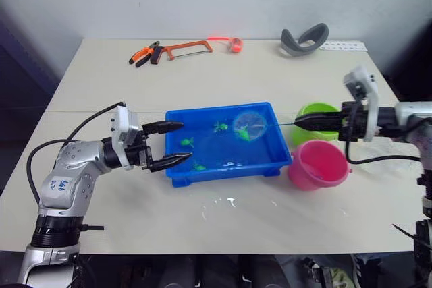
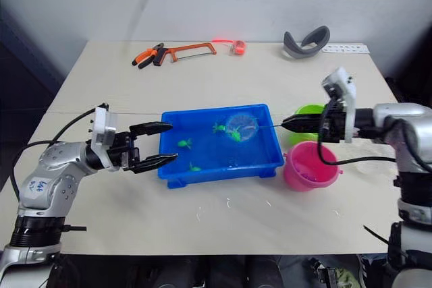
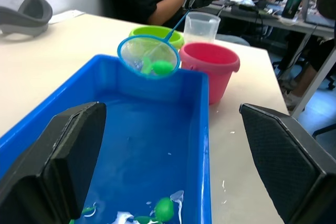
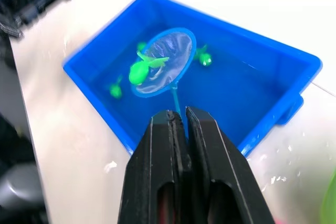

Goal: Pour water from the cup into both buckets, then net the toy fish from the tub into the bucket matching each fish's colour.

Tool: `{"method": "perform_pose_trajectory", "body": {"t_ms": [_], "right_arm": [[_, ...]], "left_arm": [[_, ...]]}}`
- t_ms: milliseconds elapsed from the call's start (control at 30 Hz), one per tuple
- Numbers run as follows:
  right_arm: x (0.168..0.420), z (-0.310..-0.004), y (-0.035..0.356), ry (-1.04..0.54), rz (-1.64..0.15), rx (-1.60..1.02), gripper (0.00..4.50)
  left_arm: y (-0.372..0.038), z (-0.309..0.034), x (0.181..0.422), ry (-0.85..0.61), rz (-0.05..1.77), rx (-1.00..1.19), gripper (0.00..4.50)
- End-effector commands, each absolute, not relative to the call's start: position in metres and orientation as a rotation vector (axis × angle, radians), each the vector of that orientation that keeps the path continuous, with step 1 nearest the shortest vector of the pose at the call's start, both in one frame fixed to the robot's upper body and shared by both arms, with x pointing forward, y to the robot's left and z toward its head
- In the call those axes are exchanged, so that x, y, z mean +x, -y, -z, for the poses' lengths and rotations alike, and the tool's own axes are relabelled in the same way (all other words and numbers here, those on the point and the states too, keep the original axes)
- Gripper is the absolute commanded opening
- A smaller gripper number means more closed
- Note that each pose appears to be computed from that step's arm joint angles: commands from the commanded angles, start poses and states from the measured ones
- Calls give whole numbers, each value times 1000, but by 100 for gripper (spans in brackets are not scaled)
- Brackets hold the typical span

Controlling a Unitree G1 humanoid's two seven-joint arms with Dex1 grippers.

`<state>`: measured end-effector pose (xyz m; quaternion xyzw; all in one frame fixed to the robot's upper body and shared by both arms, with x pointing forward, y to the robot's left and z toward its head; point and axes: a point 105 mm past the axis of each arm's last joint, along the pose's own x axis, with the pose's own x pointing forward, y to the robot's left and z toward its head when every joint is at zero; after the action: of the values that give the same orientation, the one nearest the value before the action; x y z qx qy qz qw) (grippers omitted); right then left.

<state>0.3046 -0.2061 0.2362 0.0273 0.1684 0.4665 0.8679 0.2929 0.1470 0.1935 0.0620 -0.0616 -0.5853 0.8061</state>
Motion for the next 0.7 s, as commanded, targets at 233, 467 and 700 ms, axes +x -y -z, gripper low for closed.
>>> {"method": "perform_pose_trajectory", "body": {"t_ms": [233,467,700], "right_arm": [[264,-265,238,-195,-738,130,0],[256,-249,287,-97,-395,-48,0],[260,-235,319,-54,-219,-143,0]], "left_arm": [[-119,-207,293,189,1341,48,442],[-98,-211,303,193,1332,5,442],[-84,-211,307,195,1357,21,442]]}}
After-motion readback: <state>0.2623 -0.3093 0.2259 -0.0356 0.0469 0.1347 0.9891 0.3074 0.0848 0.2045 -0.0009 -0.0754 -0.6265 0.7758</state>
